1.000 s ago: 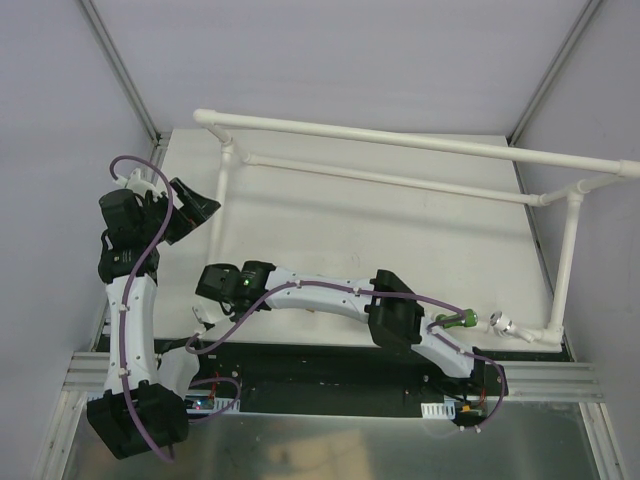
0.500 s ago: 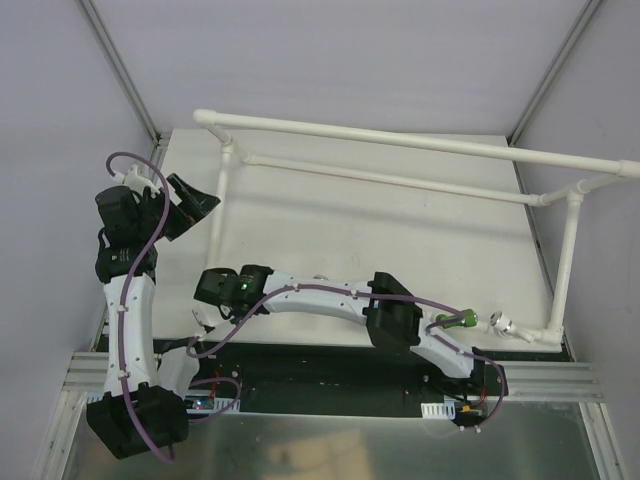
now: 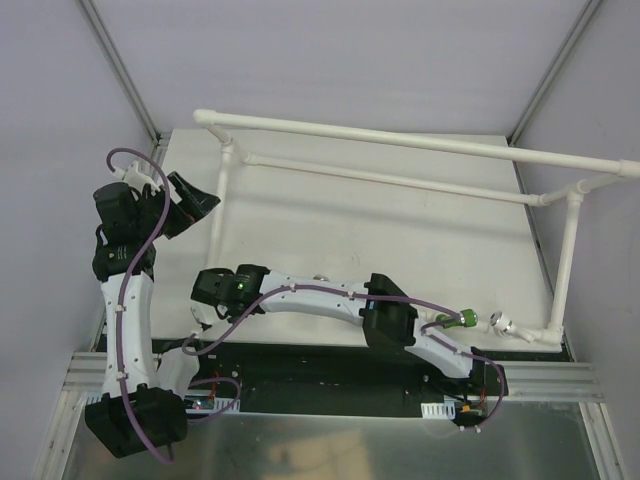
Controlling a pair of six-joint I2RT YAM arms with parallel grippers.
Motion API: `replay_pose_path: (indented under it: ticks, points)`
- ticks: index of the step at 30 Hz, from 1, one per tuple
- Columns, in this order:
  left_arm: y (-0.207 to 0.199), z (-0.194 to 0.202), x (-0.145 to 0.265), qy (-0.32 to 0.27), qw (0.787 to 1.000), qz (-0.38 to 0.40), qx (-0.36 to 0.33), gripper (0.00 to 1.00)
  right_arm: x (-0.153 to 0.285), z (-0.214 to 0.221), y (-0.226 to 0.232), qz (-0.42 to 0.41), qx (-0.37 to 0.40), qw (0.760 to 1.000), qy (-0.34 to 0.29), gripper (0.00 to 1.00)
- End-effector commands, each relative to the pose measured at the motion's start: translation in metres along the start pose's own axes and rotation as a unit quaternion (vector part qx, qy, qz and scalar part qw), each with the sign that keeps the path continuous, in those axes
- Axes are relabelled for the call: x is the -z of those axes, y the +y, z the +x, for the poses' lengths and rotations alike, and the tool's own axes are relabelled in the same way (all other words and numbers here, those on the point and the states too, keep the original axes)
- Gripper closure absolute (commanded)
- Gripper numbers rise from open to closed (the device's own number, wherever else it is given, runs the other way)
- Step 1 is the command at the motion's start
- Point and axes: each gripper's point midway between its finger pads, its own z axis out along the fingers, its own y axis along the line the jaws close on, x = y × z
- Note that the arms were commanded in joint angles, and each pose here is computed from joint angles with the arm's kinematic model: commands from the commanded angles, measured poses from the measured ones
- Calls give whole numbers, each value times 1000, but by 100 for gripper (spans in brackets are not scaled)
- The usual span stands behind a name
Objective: Install the water faucets
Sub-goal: Place the water faucet at the center of the board.
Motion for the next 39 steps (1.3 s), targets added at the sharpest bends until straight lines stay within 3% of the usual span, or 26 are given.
replay_pose_path:
  ticks: [1, 9, 25, 29, 39]
  points:
    - [-12, -4, 4, -1, 999, 17, -32, 9, -8, 3, 22, -59, -59, 997, 5, 100]
    - [-11, -6, 2, 2, 999, 13, -38, 9, -13, 4, 31, -86, -174, 981, 10, 100]
    - [1, -6, -4, 11, 999, -11, -36, 10, -21, 12, 47, -84, -287, 952, 71, 100]
    - [2, -6, -4, 12, 999, -14, -37, 10, -19, 15, 49, -96, -353, 927, 79, 100]
    - [4, -11, -4, 11, 999, -26, -37, 11, -22, 22, 50, -89, -532, 836, 103, 100]
